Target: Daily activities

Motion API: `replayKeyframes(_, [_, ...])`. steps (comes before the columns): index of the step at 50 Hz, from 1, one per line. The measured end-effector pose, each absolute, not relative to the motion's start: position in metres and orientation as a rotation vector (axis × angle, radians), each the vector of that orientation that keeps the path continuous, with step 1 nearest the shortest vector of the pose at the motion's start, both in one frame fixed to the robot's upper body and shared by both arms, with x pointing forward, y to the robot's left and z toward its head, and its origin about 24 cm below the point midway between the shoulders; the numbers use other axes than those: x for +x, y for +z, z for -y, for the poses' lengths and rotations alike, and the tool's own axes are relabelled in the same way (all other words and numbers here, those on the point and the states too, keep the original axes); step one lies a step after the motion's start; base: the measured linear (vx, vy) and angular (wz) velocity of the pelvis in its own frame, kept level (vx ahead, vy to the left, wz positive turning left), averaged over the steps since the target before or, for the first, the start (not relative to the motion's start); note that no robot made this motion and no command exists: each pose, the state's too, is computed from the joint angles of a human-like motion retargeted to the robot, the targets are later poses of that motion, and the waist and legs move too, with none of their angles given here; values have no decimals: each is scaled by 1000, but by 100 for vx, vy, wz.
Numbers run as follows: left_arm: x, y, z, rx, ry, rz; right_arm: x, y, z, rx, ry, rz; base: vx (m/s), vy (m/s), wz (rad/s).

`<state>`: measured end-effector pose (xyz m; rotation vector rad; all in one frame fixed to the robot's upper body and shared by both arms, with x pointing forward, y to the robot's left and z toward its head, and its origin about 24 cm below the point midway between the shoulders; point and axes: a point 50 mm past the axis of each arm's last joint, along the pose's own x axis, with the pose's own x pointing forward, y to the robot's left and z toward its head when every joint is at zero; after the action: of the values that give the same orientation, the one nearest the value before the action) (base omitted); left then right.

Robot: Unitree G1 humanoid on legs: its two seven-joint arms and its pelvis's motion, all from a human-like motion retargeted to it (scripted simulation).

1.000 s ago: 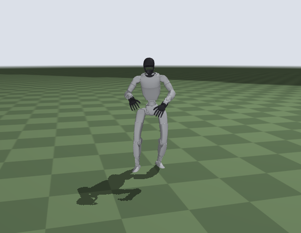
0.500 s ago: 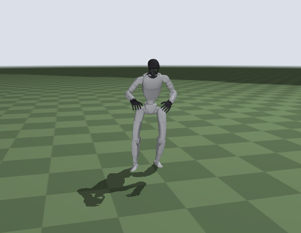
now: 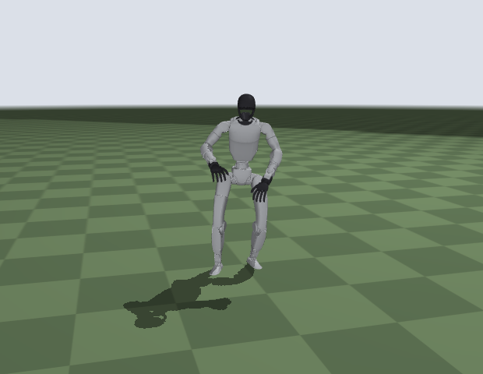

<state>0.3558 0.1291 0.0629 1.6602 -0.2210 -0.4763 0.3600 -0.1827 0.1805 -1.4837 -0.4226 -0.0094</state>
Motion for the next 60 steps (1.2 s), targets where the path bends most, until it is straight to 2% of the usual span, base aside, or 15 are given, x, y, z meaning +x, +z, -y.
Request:
replayKeyframes(3, [372, 71, -111, 1657, -452, 215, 373, 165, 167, -1465, 54, 354, 0, -2, -13])
replayKeyframes(8, [380, 92, -85, 1482, -401, 280, 381, 154, 161, -1399, 59, 286, 0, 0, 0])
replayKeyframes(12, [374, 120, -73, 1281, -360, 414, 380, 157, 175, -1337, -6, 266, 0, 0, 0])
replayKeyframes(15, [360, 143, -81, 1126, -310, 524, 376, 175, 198, -1313, -106, 286, -2, 2, 18])
replayKeyframes(20, [311, 173, -133, 952, -157, 668, 353, 208, 244, -1318, -297, 334, 0, 2, 21])
replayKeyframes(26, [281, 148, -182, 946, -37, 556, 334, 215, 266, -1374, -371, 355, 4, 0, 7])
replayKeyframes(40, [250, 95, -273, 1088, 228, 171, 300, 242, 200, -1194, -205, 775, 16, -8, 22])
replayKeyframes(44, [253, 53, -275, 1051, 182, -11, 312, 213, 187, -1150, -124, 697, 15, -10, 8])
replayKeyframes(50, [251, -28, -250, 936, -21, -351, 326, 141, 160, -1078, 104, 455, 20, -9, 25])
replayKeyframes(55, [227, -80, -234, 812, -141, -593, 317, 70, 148, -993, 296, 179, 29, -4, 35])
replayKeyframes(60, [190, -116, -228, 725, -214, -800, 291, -10, 159, -965, 417, -177, 34, 2, 50])
